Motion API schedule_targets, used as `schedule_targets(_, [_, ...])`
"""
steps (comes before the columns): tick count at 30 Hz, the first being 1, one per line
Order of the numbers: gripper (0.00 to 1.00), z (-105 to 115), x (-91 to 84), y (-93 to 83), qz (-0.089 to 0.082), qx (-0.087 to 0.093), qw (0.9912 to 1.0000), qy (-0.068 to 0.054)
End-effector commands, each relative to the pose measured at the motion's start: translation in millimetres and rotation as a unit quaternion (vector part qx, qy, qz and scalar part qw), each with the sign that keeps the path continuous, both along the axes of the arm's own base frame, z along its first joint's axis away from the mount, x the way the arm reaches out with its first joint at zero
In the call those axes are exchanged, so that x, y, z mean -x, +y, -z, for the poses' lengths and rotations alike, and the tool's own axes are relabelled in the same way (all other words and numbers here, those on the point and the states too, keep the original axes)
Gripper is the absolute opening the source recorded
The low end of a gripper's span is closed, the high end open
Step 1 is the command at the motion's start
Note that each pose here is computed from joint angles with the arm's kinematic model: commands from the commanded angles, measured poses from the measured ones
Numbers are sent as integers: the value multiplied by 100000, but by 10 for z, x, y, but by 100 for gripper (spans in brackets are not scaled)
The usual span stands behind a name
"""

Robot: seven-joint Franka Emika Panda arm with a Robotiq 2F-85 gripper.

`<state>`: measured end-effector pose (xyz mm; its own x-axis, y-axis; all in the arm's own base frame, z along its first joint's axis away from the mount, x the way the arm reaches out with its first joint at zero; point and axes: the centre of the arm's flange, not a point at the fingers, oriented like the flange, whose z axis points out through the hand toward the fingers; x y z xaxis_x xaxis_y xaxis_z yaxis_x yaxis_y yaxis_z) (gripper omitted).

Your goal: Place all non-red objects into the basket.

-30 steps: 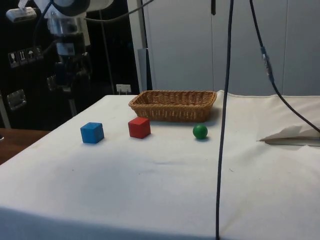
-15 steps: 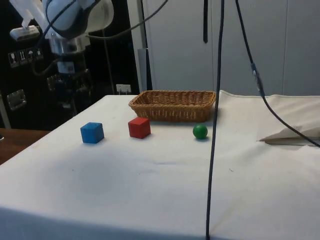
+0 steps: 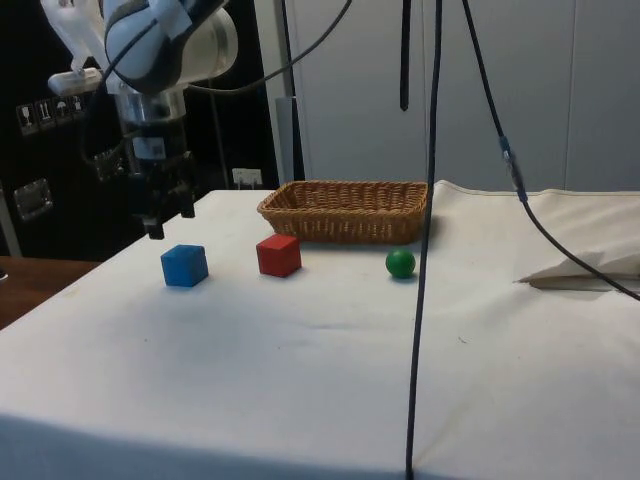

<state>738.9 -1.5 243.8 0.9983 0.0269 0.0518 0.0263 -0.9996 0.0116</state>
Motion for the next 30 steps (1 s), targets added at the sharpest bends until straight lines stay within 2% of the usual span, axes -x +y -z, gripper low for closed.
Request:
schedule_targets(1, [100,24,-15,-1,-17,-495,99999,-205])
schedule_targets(14, [100,120,-13,39,143,-426,99999,67])
schedule_targets(15, [100,77,0,26,14,-258,99999,263])
schedule_targets(18, [100,185,-7,56,344,-548,99998,224])
schedule_targets(30, [100,300,0,69,479,-221,99998,225])
